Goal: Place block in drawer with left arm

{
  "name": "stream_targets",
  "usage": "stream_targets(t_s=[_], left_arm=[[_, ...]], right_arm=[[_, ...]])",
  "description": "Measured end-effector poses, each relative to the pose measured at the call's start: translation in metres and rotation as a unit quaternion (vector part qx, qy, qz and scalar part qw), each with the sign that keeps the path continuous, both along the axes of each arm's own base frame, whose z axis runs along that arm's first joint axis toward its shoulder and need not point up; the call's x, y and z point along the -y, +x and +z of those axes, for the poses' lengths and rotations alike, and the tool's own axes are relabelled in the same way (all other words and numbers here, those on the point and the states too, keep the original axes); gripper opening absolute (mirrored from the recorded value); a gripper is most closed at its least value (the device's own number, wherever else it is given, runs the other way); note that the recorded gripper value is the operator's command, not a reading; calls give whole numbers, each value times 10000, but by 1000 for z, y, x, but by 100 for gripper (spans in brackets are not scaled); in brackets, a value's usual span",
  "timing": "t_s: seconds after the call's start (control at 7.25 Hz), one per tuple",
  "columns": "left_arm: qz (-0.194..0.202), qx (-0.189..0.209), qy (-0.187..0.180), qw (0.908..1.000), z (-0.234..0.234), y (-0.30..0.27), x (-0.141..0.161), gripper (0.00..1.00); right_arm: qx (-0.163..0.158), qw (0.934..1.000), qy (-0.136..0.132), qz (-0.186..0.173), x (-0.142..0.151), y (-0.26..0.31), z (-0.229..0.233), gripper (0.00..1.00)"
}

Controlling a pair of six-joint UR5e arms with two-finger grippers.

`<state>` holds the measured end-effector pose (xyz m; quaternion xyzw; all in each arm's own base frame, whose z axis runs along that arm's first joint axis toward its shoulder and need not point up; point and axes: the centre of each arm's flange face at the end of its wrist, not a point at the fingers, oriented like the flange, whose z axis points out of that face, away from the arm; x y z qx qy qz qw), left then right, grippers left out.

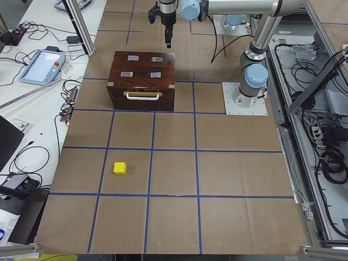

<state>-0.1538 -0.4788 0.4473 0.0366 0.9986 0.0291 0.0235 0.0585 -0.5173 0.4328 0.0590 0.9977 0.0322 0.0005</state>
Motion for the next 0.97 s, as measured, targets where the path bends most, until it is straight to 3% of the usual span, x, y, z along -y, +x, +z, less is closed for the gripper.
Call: stream_targets(t_s=[0.97], left_arm=[[-2,5,14,10000,-3,0,0,99]], right_arm=[[1,10000,5,-5,0,0,-1,100]])
